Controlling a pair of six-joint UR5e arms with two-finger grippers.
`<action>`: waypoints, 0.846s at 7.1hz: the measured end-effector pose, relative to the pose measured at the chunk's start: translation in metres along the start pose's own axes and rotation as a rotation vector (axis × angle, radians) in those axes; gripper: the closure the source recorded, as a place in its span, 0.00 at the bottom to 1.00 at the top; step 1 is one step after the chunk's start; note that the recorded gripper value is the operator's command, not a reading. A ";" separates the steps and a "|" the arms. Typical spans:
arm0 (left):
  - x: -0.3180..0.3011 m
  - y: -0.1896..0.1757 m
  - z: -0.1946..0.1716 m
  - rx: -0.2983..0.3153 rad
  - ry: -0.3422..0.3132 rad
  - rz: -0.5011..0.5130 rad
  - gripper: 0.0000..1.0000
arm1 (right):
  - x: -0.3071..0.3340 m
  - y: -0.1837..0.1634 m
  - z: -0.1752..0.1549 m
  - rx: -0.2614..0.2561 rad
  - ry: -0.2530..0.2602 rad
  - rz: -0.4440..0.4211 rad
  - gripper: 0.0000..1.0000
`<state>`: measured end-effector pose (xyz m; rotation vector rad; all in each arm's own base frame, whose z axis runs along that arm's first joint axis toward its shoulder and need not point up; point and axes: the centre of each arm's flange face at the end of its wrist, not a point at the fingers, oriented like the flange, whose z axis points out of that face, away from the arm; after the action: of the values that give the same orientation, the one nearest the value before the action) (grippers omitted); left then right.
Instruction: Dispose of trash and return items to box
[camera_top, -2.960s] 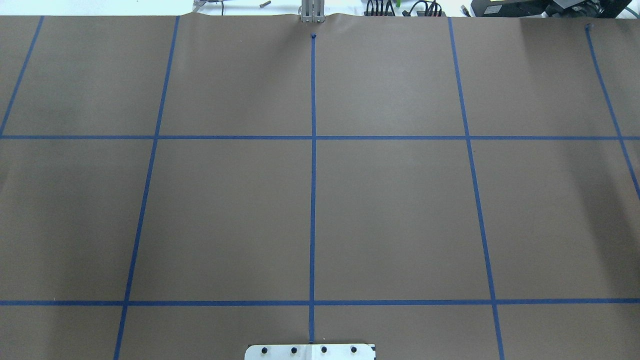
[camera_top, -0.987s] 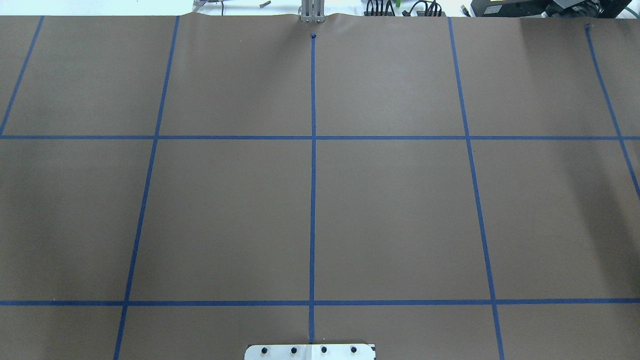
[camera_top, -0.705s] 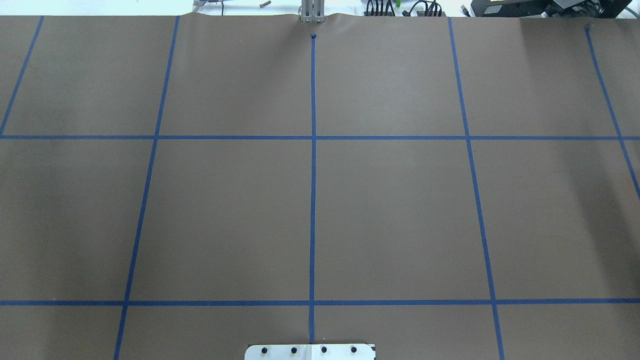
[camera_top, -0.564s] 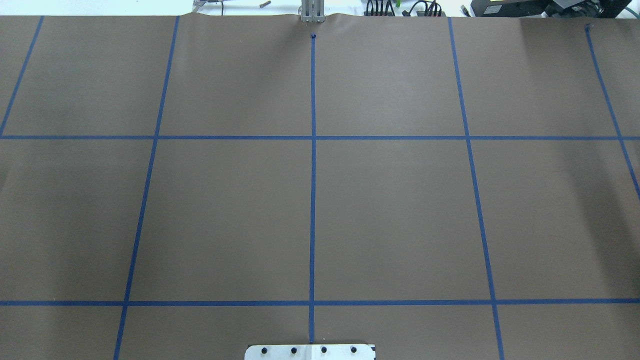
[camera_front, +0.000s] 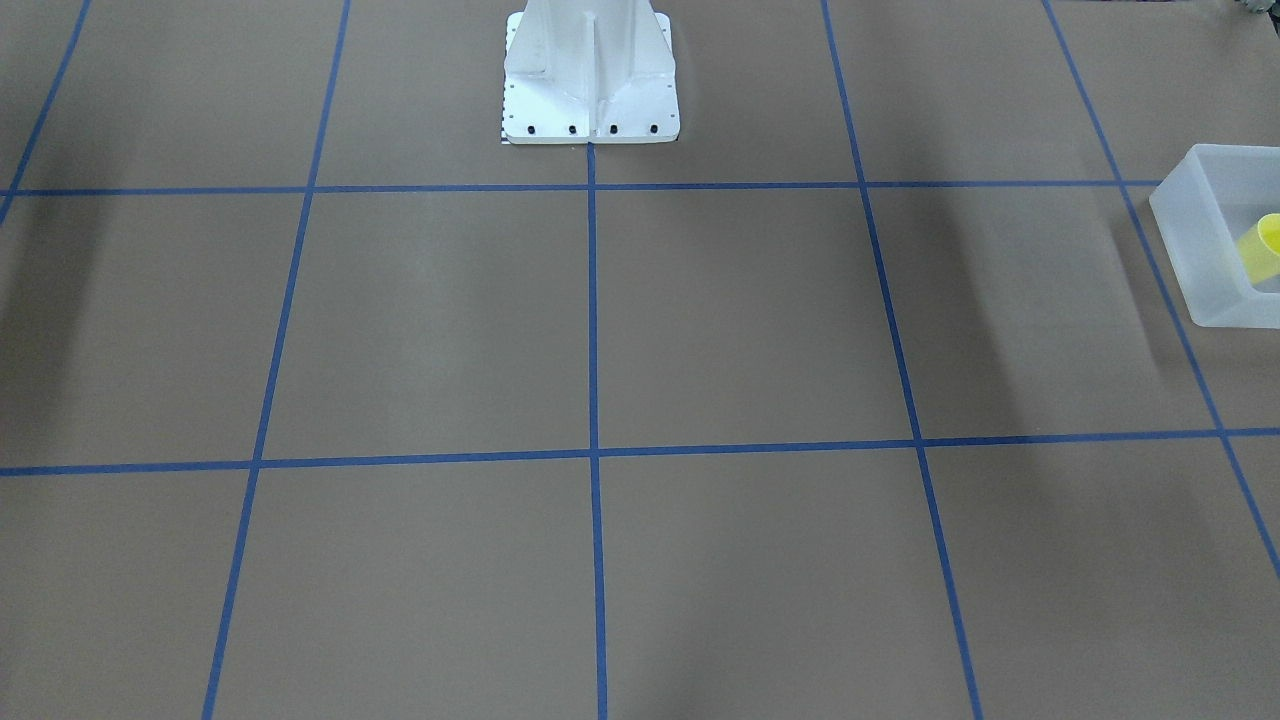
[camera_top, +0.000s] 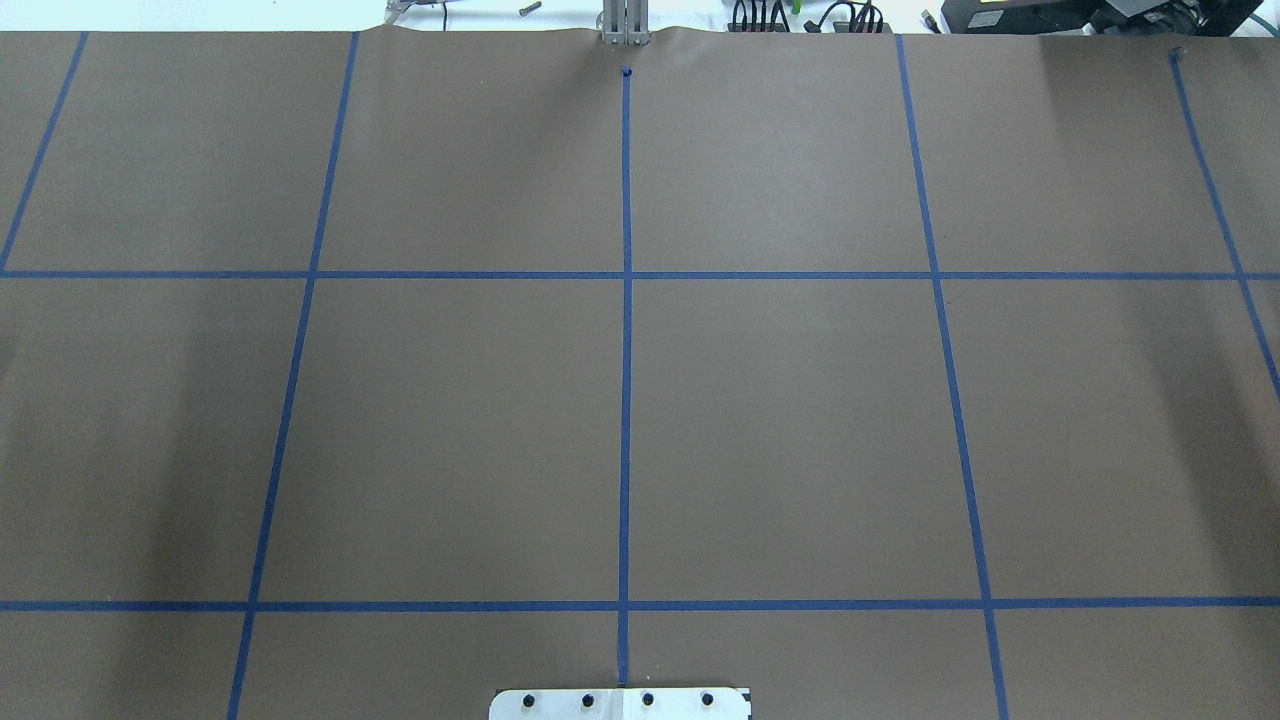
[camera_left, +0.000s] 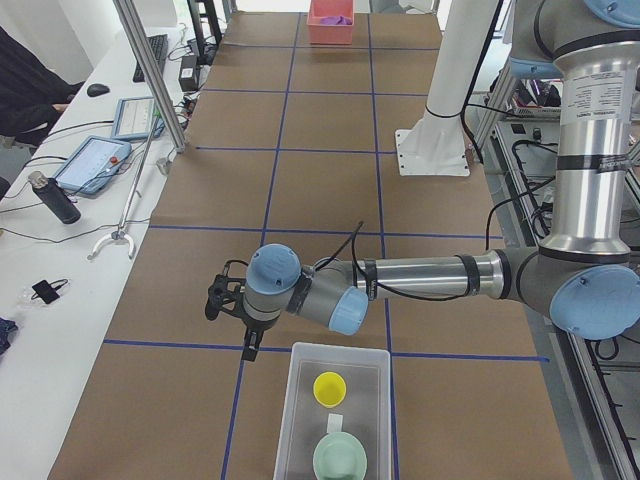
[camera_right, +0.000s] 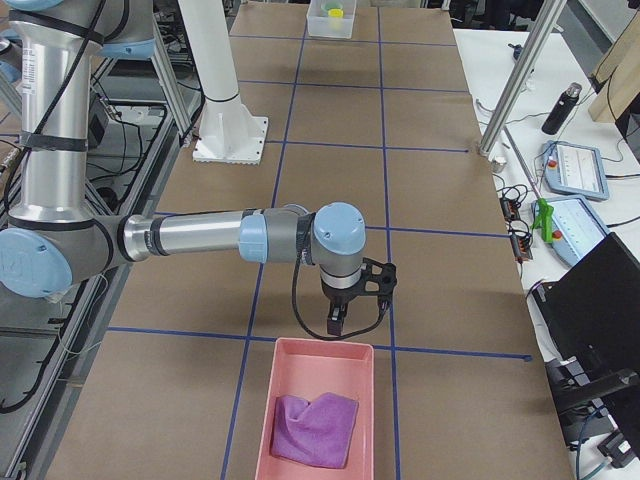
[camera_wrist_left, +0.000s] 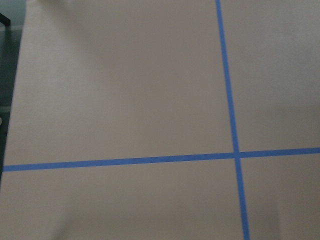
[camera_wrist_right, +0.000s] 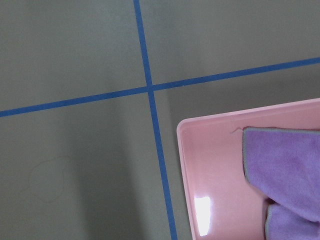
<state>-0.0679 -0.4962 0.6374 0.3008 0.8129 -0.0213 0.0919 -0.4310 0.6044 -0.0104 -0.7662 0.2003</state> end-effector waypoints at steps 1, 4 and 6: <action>0.010 -0.001 0.003 -0.009 0.002 0.003 0.01 | 0.006 -0.001 0.009 -0.019 0.003 0.014 0.00; 0.051 0.001 -0.023 -0.057 -0.007 -0.019 0.01 | 0.002 -0.005 0.029 -0.060 0.008 0.013 0.00; 0.050 0.011 -0.028 -0.071 -0.047 -0.033 0.01 | -0.003 -0.007 0.033 -0.068 0.008 0.003 0.00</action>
<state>-0.0519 -0.4729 0.5861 0.2192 0.7707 -0.0305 0.0683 -0.4407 0.6261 -0.0770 -0.7651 0.1769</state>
